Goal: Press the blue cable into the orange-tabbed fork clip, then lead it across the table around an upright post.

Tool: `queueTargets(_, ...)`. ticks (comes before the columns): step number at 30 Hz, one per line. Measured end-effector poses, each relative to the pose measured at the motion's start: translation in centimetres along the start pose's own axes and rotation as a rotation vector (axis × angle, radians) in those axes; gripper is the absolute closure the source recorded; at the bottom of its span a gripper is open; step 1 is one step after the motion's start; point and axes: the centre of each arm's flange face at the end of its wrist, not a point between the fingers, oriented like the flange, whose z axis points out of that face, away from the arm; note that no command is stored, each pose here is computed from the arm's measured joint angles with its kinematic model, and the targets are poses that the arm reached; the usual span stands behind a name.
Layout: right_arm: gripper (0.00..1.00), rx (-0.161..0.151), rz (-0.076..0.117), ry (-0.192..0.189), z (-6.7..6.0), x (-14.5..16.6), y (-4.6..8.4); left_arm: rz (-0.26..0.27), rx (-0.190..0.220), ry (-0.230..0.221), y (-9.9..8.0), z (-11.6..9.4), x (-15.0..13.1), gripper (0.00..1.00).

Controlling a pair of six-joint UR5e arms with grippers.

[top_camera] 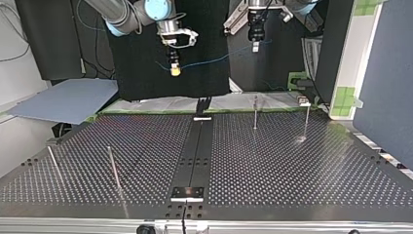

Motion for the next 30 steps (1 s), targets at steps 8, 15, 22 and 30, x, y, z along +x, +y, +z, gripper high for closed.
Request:
queueTargets(8,1.00,0.008,0.047,0.109,0.9,5.0,0.4,-0.120,0.009,-0.128,-0.8,1.1,-3.5,1.00)
queueTargets(15,1.00,0.014,0.062,0.166,3.3,6.7,-0.1,-0.218,0.003,-0.201,-1.1,2.3,-6.3,1.00)
queueTargets(22,1.00,0.051,0.076,0.181,6.0,5.9,-1.2,-0.213,-0.020,-0.182,-0.1,3.9,-5.6,1.00)
queueTargets(30,1.00,0.069,0.075,0.170,8.2,4.2,-1.9,-0.228,-0.022,-0.158,0.8,7.4,-4.4,1.00)
